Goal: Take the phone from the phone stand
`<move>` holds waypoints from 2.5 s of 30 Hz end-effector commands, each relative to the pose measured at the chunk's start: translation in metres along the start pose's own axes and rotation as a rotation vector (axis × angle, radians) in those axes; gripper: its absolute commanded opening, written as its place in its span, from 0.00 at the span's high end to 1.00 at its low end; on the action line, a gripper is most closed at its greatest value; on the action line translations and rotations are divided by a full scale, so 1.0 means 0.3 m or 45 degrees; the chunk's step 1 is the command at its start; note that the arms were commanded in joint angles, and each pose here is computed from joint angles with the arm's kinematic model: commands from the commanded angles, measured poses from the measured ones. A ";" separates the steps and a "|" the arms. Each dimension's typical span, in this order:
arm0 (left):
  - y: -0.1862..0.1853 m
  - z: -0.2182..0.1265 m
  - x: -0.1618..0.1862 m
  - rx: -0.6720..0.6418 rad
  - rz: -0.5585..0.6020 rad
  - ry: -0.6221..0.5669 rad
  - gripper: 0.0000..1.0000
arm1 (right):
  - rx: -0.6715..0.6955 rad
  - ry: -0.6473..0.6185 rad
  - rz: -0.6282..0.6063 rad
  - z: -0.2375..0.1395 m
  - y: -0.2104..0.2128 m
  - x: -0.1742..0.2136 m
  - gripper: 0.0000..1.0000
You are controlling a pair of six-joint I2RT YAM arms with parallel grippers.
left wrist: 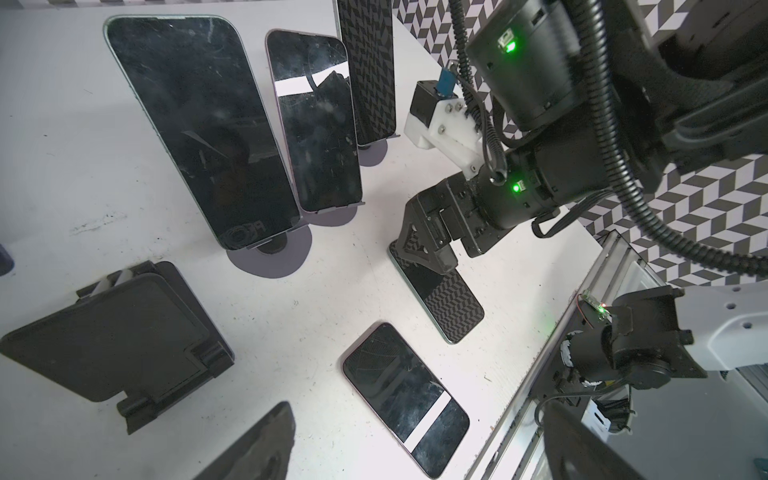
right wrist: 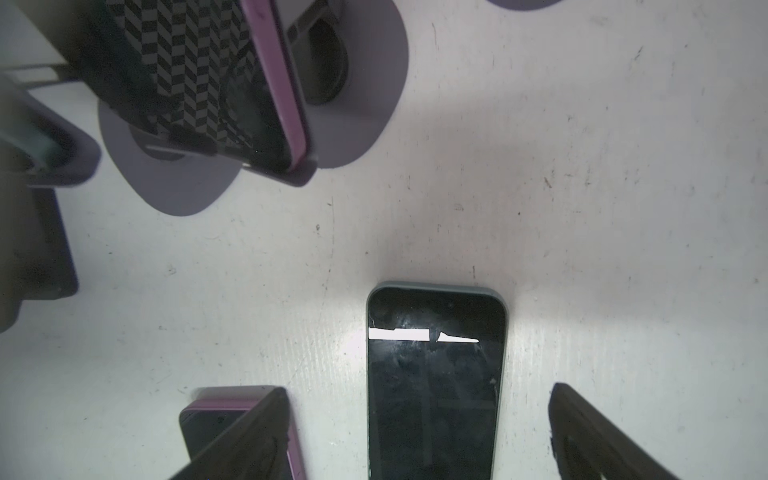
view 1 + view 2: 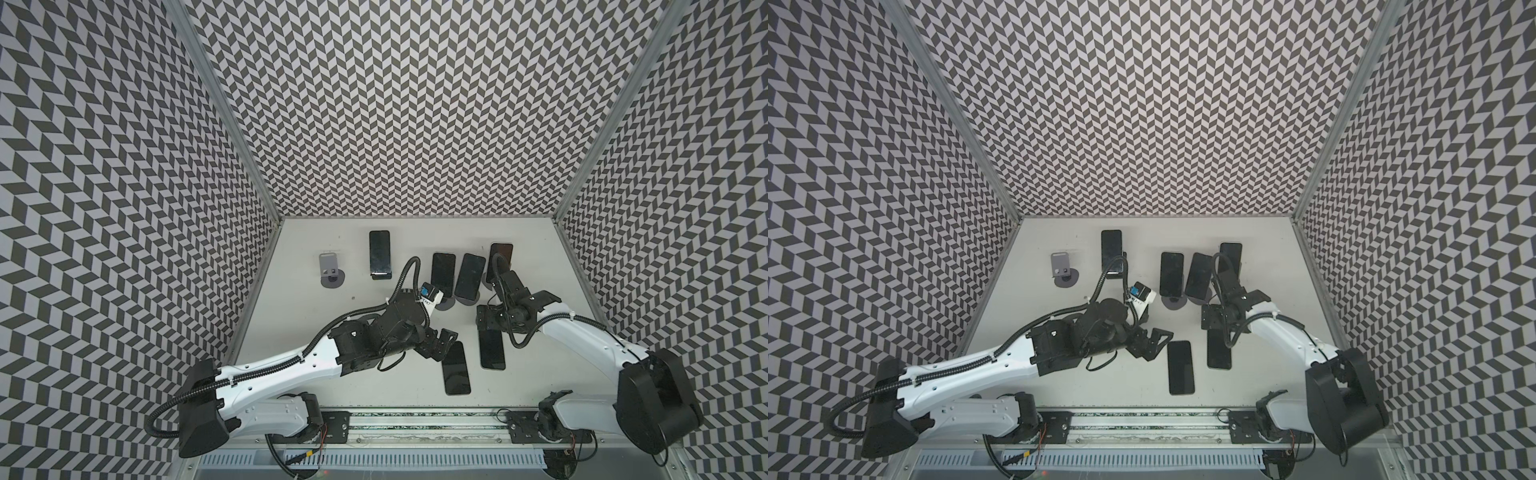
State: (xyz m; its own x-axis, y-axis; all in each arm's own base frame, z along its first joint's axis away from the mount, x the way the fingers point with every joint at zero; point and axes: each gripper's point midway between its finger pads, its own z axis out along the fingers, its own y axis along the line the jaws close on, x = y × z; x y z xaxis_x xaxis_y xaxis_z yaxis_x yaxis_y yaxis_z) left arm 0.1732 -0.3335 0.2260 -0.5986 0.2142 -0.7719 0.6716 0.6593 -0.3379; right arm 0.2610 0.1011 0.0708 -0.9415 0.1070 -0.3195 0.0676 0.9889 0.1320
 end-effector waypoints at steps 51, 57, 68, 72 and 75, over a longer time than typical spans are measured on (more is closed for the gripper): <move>0.194 -0.094 -0.449 -0.385 0.008 -0.447 0.06 | -0.356 -0.410 0.217 -0.583 0.130 -0.146 0.22; 0.259 -0.125 -0.469 -0.421 0.034 -0.478 0.05 | -0.370 -0.440 0.241 -0.603 0.141 -0.175 0.23; 0.433 -0.143 -0.520 -0.503 -0.052 -0.518 0.06 | -0.462 -0.510 0.251 -0.655 0.206 -0.264 0.24; 0.491 -0.121 -0.546 -0.541 -0.055 -0.508 0.06 | -0.465 -0.529 0.210 -0.651 0.221 -0.288 0.24; 0.519 -0.096 -0.564 -0.547 -0.051 -0.491 0.06 | -0.474 -0.541 0.203 -0.652 0.231 -0.302 0.24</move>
State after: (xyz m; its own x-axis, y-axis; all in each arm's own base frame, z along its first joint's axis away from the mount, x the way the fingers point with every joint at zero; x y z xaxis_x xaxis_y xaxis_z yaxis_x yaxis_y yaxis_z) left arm 0.3562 -0.2425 0.3036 -0.3970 -0.0331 -0.9172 0.3444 0.9210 -0.1823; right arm 0.2751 0.1334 0.2691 -0.7550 0.3522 -0.5530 0.0596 0.8769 0.4770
